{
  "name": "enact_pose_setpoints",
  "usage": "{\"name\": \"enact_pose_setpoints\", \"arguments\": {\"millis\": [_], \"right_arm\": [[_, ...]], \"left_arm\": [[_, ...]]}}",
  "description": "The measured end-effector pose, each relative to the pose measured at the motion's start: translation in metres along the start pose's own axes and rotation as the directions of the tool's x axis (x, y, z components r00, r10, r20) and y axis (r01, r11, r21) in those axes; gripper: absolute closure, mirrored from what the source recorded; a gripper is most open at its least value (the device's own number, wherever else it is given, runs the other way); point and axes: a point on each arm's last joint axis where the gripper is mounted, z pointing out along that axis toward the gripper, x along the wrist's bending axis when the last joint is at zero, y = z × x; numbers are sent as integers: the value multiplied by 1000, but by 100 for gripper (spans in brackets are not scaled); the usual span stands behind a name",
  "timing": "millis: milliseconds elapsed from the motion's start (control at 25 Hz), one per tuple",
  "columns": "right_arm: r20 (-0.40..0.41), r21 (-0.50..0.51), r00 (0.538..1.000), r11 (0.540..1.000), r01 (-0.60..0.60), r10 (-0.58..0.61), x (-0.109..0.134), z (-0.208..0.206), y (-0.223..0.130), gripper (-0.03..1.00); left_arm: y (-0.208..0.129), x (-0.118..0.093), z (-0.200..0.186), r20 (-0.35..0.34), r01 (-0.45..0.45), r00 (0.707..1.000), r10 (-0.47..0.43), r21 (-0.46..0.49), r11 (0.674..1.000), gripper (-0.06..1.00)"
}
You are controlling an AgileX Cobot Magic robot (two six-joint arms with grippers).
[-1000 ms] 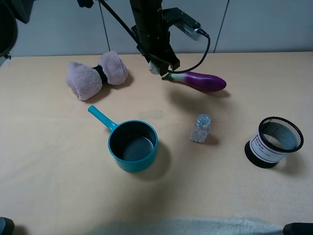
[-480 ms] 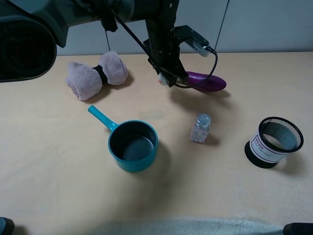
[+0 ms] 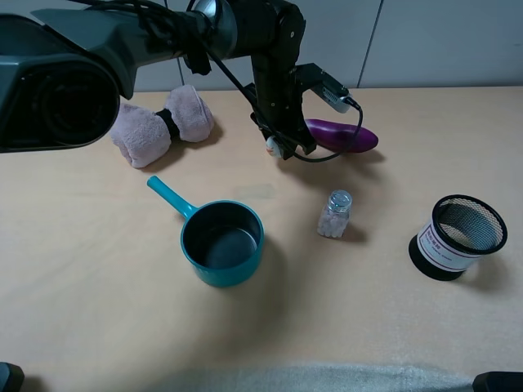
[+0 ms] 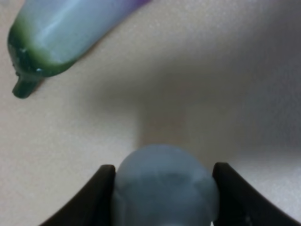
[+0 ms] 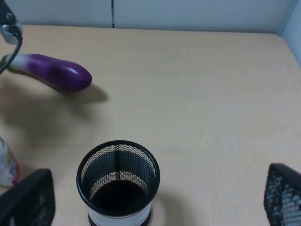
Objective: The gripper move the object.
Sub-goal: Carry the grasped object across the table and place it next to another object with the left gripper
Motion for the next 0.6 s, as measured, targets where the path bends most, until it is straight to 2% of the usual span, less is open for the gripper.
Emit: {"name": "enact_pose_setpoints", "arguments": {"millis": [600], "right_arm": [[-1, 1, 1000, 1000, 0, 0, 0, 0, 0, 29]], "left_arm": [[2, 1, 9, 0, 7, 1000, -7, 3, 1000, 49]]}}
